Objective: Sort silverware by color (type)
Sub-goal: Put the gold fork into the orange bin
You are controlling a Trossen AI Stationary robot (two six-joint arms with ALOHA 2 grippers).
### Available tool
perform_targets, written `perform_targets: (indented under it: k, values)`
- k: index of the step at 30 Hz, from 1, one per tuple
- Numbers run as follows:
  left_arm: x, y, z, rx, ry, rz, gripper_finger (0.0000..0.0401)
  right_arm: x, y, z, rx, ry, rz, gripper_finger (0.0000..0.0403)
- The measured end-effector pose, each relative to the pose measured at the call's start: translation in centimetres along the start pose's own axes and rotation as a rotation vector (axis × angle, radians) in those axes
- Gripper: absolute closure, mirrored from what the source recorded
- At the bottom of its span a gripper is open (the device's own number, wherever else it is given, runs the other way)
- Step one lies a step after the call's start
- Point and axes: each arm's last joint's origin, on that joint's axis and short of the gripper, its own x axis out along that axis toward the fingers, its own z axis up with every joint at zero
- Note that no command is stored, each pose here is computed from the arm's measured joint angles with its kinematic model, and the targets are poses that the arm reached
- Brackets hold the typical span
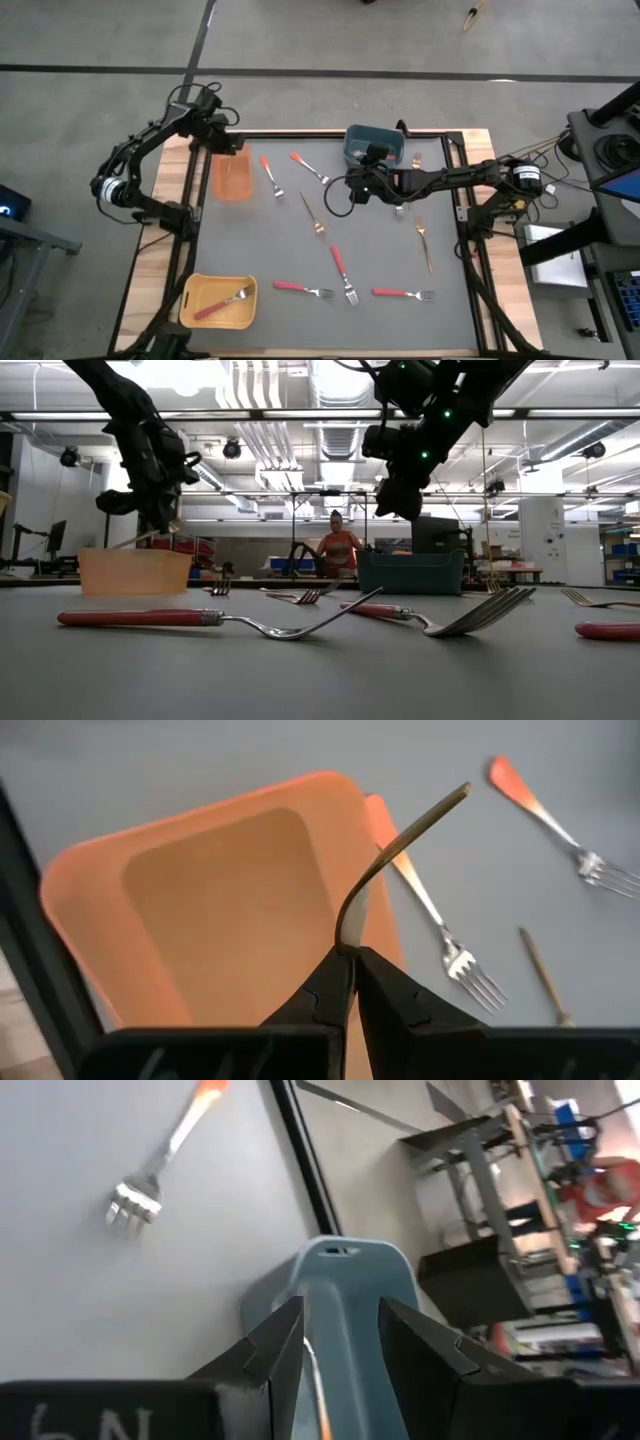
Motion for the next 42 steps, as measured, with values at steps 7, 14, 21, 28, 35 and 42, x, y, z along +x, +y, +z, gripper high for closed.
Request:
perform_targets:
  k: [7,14,21,28,35,42]
  values:
    - [1.0,0.1,0.3,-0.025,0.032,0.03,0.0401,0.5,-0.4,0.0,0.043,-0.018,0.04,0.0284]
    - [2.3,0.3,0.7,-0.039,0.079,0.044,0.0401,0.5,-0.4,0.0,0.043,-0.018,0.04,0.0284]
    - [2.5,0.4,0.7,-0.026,0.089,0.047,0.0401,0.5,-0.5,0.1,0.056,-0.024,0.038,0.0284]
    - [2.8,0.5,0.8,-0.027,0.095,0.049,0.0401,0.5,-0.5,0.1,0.057,-0.025,0.037,0.0284]
    - [3.4,0.6,1.0,-0.042,0.115,0.057,0.0401,0.5,-0.4,0.1,0.056,-0.024,0.038,0.0284]
    - [4.1,0.8,1.2,-0.049,0.14,0.065,0.0401,0.5,-0.4,0.0,0.054,-0.022,0.038,0.0284]
